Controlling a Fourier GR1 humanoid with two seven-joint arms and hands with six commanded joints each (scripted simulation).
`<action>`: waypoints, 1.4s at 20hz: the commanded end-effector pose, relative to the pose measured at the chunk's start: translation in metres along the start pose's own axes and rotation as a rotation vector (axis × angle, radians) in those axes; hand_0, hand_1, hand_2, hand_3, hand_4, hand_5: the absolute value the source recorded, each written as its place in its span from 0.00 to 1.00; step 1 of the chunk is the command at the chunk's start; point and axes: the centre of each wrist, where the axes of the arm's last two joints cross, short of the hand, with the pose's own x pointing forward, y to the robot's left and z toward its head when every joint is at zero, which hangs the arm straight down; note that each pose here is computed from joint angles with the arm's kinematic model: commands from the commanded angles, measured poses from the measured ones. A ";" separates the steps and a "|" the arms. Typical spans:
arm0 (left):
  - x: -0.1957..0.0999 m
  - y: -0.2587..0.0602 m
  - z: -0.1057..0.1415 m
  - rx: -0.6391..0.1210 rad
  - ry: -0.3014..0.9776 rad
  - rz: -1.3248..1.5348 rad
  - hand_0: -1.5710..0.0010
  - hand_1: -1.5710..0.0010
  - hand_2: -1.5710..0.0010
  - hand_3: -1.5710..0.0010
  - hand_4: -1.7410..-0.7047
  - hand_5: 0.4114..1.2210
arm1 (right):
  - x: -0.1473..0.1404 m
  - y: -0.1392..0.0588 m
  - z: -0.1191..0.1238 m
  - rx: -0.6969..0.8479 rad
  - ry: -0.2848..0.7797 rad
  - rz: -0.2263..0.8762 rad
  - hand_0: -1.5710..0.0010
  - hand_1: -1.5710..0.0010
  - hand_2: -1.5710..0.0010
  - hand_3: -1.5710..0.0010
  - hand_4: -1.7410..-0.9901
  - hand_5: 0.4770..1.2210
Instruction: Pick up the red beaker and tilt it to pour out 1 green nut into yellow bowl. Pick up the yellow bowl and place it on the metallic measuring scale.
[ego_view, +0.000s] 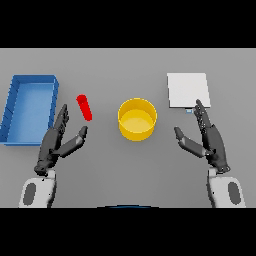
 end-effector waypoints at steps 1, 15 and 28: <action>-0.003 -0.002 -0.007 0.000 -0.001 -0.001 1.00 1.00 1.00 1.00 0.52 0.31 | 0.001 0.000 0.000 0.001 -0.006 -0.003 1.00 1.00 1.00 1.00 0.60 0.20; -0.014 -0.017 -0.090 0.012 -0.004 -0.069 1.00 1.00 1.00 1.00 0.50 0.28 | 0.003 -0.009 -0.003 -0.019 0.008 0.019 1.00 1.00 1.00 1.00 0.58 0.21; -0.022 -0.035 -0.120 0.069 -0.039 0.045 0.40 0.41 0.42 0.47 0.31 0.66 | 0.002 -0.013 -0.003 -0.036 0.021 0.015 1.00 1.00 1.00 1.00 0.60 0.23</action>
